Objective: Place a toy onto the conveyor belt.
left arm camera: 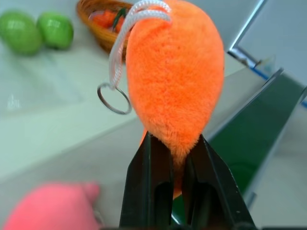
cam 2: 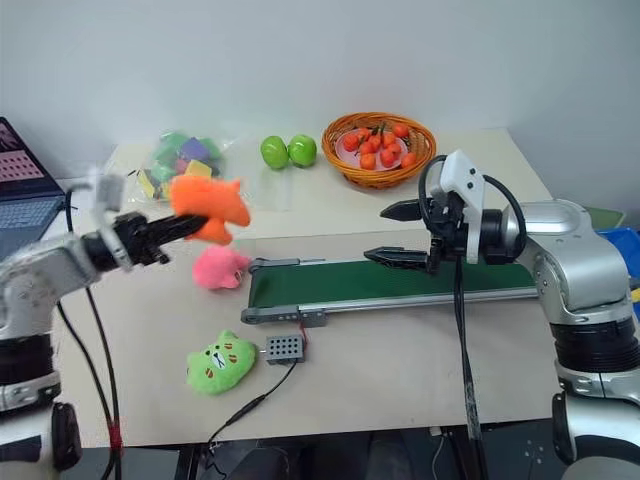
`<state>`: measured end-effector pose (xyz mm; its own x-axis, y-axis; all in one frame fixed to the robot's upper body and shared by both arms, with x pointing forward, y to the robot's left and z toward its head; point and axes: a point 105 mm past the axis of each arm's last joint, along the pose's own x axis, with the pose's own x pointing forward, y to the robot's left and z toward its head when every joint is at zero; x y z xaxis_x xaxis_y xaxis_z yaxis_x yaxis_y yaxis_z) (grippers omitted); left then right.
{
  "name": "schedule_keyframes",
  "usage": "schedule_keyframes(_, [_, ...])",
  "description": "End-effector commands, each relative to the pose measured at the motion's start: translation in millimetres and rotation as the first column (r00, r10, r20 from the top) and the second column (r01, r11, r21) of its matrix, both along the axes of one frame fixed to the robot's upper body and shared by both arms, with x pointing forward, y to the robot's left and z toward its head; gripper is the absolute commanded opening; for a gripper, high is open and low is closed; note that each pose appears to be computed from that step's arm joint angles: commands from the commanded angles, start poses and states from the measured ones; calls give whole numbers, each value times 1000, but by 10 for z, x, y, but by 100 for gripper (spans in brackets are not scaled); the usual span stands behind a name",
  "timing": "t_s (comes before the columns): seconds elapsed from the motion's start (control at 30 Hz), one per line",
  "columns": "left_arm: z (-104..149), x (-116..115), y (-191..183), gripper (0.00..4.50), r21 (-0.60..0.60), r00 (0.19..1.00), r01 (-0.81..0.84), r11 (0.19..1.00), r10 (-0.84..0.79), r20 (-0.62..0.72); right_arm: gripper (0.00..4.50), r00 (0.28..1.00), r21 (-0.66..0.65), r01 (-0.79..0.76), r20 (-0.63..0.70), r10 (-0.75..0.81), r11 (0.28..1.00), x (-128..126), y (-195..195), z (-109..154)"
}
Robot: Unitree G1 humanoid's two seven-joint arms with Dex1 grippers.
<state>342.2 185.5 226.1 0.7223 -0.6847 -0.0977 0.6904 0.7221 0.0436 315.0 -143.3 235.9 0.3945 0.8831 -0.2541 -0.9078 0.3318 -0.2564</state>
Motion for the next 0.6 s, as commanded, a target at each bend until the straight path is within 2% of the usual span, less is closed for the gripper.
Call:
schedule_keyframes(0.03, [111,-151,-315,85,157,977,86,984,-114,179,450,998,6,-15,63,14,1000,-17,16,114])
schedule_keyframes(0.07, [61,-188,-362,100,210,971,99,973,-140,191,450,998,6,-14,63,13,1000,-16,12,110])
schedule_keyframes(0.13, [11,-238,-412,182,294,957,107,950,-178,228,450,998,6,-13,63,13,1000,-16,11,110])
schedule_keyframes(0.27, [45,-265,-409,182,453,889,48,890,-245,386,450,998,8,-16,65,15,1000,-19,20,122])
schedule_keyframes(0.37, [-11,-252,-353,182,613,798,-72,786,-324,509,450,998,8,-15,65,15,1000,-20,19,115])
schedule_keyframes(0.5, [-199,-255,-281,182,752,690,-185,633,-461,558,450,998,10,-13,63,12,1000,-16,16,105])
schedule_keyframes(0.6, [-294,-296,-311,182,787,610,-217,578,-549,571,450,998,13,-13,64,12,1000,-14,26,107])
